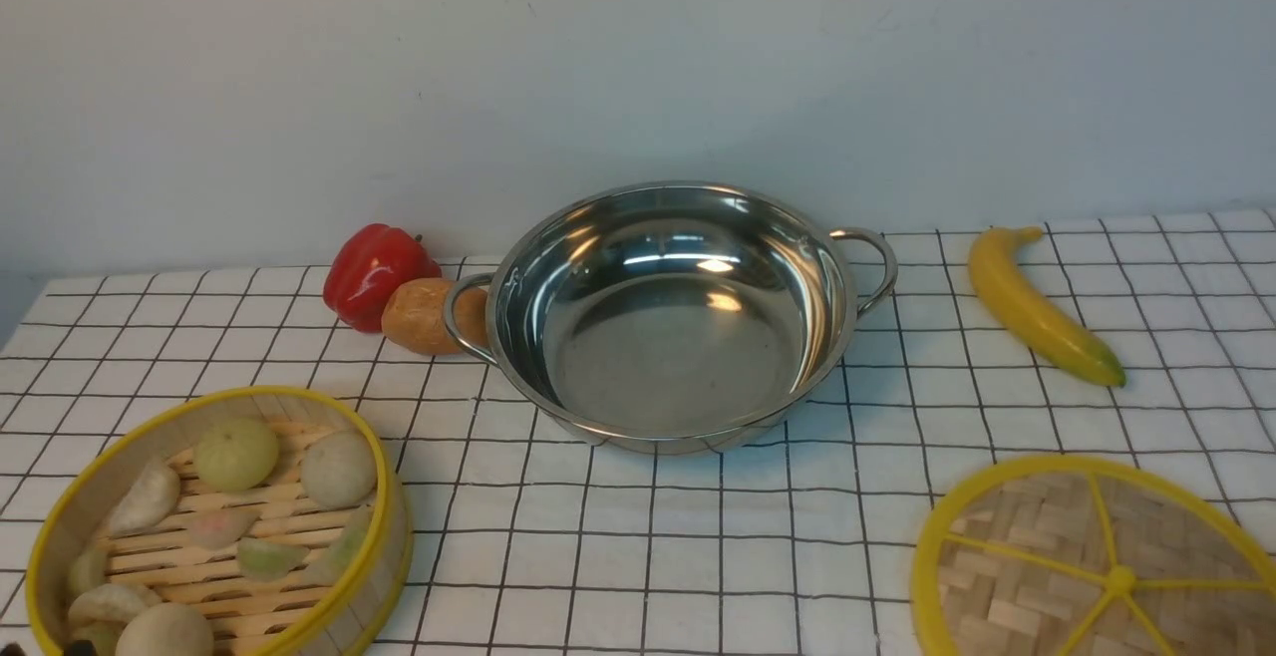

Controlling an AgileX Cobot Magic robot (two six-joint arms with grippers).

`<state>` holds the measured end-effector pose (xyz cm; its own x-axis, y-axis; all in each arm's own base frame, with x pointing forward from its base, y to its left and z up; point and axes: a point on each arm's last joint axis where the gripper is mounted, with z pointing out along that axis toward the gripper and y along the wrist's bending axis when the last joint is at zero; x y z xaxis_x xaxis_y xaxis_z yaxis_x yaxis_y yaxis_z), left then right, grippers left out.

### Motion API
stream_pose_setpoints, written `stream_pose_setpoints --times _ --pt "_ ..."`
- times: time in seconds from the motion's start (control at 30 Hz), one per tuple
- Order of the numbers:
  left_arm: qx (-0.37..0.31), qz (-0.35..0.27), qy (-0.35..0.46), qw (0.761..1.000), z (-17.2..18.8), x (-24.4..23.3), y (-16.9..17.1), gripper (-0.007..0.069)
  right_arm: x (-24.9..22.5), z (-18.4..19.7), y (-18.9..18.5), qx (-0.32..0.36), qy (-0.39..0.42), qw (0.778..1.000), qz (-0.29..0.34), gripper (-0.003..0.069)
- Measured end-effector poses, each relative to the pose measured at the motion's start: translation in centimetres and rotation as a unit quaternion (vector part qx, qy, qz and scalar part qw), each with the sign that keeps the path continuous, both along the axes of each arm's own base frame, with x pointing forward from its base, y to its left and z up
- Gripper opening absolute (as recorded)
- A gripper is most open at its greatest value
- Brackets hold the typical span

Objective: Place the steamer in the pot on the white tablecloth, and put the lid on the steamer.
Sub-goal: 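Grasp the rim of the steamer basket holding the buns with the left gripper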

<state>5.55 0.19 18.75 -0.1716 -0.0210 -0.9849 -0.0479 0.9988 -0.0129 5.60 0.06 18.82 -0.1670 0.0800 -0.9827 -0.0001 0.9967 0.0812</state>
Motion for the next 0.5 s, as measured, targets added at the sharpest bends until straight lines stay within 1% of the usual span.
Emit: stream_pose_setpoints --times 0.07,0.1,0.2,0.3,0.37,0.5 --pt "-0.028 0.003 -0.031 0.999 0.5 0.1 0.0 0.0243 0.0 0.0 0.0 0.0 0.0 1.0 0.0 0.0242" --pt "-0.03 0.004 -0.034 0.999 0.6 0.1 0.0 0.0243 0.0 0.0 0.0 0.0 0.0 1.0 0.0 0.0242" --pt "-0.08 0.009 -0.077 0.994 1.3 0.1 0.0 0.0243 0.0 0.0 0.0 0.0 0.0 1.0 0.0 0.0242" --pt "-0.142 0.014 -0.111 0.983 1.9 0.1 0.1 0.0243 0.0 0.0 0.0 0.0 0.0 1.0 0.0 0.0242" --pt "-0.161 0.016 -0.133 0.978 2.3 0.1 0.2 0.0243 0.0 0.0 0.0 0.0 0.0 1.0 0.0 0.0242" --pt "-0.174 0.019 -0.174 0.969 3.0 0.0 0.3 0.0243 0.0 0.0 0.0 0.0 0.0 1.0 0.0 0.0242"
